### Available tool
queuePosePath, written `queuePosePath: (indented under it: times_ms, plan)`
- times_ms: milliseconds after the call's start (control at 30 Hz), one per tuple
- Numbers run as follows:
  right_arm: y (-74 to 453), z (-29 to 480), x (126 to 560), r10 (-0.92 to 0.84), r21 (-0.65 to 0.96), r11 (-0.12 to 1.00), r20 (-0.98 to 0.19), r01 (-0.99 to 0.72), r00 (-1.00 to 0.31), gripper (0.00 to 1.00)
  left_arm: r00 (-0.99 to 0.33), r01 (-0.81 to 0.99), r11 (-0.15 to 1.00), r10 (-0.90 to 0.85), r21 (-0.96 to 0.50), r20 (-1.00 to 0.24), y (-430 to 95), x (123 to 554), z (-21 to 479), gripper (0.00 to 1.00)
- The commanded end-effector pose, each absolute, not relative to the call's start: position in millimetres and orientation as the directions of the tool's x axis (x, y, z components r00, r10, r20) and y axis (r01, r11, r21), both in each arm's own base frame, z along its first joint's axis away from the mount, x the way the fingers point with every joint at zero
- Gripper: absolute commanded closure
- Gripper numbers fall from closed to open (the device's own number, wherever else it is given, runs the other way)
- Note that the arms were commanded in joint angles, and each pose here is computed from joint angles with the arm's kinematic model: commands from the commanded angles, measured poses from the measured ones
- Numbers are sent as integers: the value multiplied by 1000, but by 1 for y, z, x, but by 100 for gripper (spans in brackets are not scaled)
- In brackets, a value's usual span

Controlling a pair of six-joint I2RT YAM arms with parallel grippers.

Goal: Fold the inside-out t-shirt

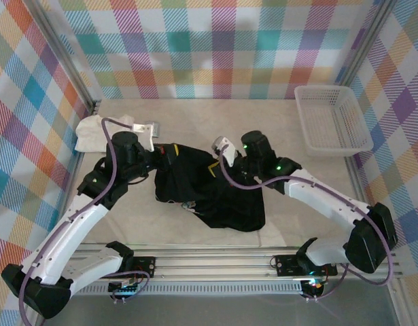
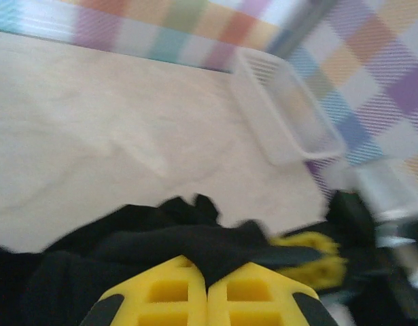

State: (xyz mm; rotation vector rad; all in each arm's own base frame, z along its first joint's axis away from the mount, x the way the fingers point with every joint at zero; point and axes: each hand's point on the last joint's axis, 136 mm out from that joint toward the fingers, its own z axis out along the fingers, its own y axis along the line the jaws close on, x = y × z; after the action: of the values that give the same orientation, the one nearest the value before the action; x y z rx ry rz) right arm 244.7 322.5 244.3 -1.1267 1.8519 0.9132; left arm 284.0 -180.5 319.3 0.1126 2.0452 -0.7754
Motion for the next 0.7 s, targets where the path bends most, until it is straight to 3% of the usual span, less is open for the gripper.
queuePosePath:
  times_ms: [0,100,167,267,367,533,667]
  plan:
    - [337,286,195,-260,367,53,-893,-929,-368,100,-501,187,923,-204,-336,-841,-143,314,310,96]
    - [338,294,202,-204,422,35,-884,-906,-420,100,-514,140,945,-185,-295,-837,-139,324,297,87]
    - [337,299,211,-173,451,51,-874,-891,-453,100,-520,116,956,-171,-268,-837,-134,323,293,73]
    - [335,301,224,-140,486,84,-858,-870,-494,100,-518,141,959,-139,-245,-844,-137,308,293,57]
    - [334,299,233,-128,508,109,-845,-855,-519,100,-527,224,938,-111,-264,-843,-153,284,291,48]
    - [333,294,237,-144,503,119,-845,-856,-516,100,-560,466,806,-52,-366,-827,-200,246,284,46]
    - [331,296,235,-154,491,115,-850,-863,-504,100,-604,571,708,19,-416,-797,-231,238,272,55]
